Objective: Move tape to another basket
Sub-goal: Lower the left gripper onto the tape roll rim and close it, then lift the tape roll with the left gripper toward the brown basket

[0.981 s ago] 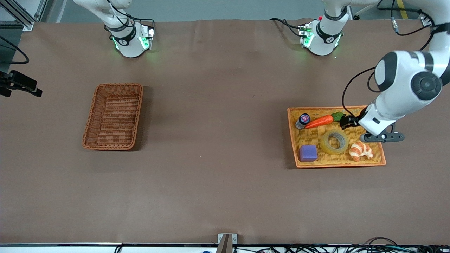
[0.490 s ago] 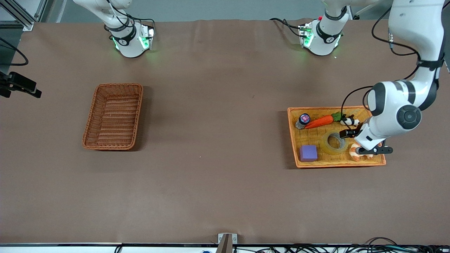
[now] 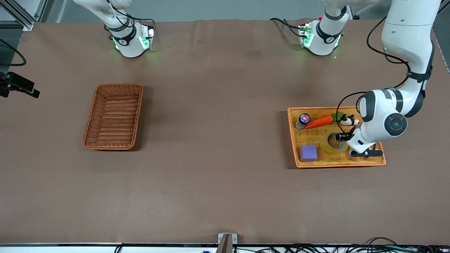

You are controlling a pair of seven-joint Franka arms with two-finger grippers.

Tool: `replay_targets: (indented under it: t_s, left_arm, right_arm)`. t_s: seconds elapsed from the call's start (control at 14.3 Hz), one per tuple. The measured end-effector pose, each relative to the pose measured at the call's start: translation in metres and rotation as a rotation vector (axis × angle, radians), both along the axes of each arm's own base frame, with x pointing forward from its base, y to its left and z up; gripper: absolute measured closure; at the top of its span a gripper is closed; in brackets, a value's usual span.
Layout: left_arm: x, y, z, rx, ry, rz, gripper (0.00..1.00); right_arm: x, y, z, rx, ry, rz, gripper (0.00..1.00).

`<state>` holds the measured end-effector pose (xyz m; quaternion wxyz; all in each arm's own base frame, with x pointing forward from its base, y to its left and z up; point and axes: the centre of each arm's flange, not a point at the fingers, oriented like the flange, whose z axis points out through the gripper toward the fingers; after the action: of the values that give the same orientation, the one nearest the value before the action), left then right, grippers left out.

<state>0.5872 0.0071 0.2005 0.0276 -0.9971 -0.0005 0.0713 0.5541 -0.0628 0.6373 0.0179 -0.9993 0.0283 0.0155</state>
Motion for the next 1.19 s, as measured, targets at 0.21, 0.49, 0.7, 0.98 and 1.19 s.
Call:
replay_targets:
  t_s: [0.21,0.49,0.7,0.98,1.19]
  left_arm:
    - [0.005,-0.003,0.004,-0.002,-0.041,-0.004,0.72]
    - [0.014,-0.006,0.027,-0.006,-0.090,-0.009,0.78]
    - [0.028,-0.036,0.083,-0.030,-0.128,-0.052,0.79]
    - [0.044,-0.128,0.172,-0.081,-0.107,-0.153,0.79]
    - [0.038,-0.218,0.200,-0.132,-0.137,-0.105,0.79]
  right_arm:
    - [0.000,0.000,0.000,0.000,-0.002,0.000,0.00]
    - [0.000,0.000,0.000,0.000,-0.002,-0.001,0.00]
    - [0.000,0.000,0.000,0.000,-0.002,-0.001,0.00]
    - [0.000,0.000,0.000,0.000,-0.001,-0.001,0.00]
    - [0.001,-0.001,-0.002,0.000,0.002,-0.003,0.00]
